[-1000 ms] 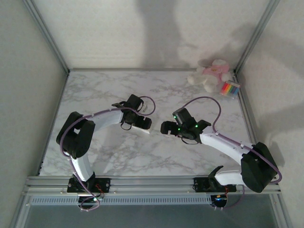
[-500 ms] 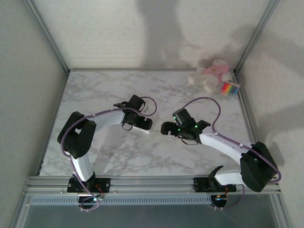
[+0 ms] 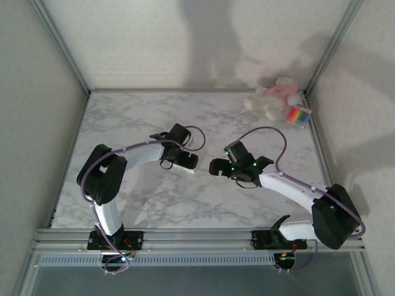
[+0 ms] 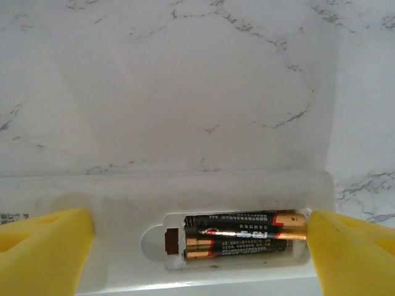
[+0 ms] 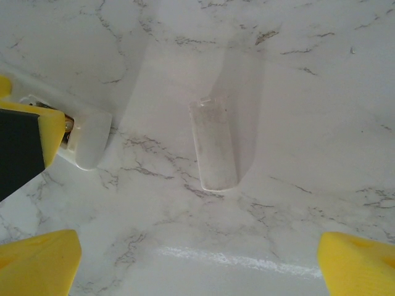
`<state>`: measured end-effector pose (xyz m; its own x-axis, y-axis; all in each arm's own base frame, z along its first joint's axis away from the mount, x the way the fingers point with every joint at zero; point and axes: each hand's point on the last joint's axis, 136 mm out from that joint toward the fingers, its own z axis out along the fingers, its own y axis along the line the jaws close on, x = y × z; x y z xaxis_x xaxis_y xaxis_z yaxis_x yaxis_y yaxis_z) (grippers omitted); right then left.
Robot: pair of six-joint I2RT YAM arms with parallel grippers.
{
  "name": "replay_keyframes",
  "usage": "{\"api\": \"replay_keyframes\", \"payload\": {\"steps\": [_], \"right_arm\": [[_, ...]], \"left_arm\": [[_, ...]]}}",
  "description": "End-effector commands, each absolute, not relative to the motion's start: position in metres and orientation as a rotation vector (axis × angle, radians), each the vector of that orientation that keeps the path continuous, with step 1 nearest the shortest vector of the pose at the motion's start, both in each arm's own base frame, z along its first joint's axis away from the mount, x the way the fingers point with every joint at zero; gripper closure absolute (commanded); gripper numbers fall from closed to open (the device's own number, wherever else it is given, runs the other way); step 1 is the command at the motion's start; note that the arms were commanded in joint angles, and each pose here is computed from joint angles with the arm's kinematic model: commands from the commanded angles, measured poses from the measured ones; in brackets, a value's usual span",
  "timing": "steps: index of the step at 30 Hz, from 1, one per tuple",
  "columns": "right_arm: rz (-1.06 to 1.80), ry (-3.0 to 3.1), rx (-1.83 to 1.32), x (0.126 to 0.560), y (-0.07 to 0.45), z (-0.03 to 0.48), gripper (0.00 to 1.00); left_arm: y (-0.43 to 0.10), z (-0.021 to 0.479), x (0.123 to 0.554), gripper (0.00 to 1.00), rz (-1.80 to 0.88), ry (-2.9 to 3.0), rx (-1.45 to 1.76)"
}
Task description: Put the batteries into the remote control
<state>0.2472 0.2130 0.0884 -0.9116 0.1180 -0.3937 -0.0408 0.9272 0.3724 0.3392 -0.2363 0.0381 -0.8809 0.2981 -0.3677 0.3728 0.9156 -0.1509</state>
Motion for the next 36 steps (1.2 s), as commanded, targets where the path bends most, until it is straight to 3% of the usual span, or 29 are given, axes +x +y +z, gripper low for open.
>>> {"api": "replay_keyframes", "payload": {"steps": [1,36], "right_arm": [[0.522,2.686,0.087,0.244,0.209,0.081,0.01],[0.523,2.689,0.073,0.245,0.211,0.081,0.01]], "left_arm": [[-0.242,0.016,0.322,0.09,-0.325,2.819,0.541],[-0.225,-0.008,0.318,0.18,-0.120,2.874,0.501]]}}
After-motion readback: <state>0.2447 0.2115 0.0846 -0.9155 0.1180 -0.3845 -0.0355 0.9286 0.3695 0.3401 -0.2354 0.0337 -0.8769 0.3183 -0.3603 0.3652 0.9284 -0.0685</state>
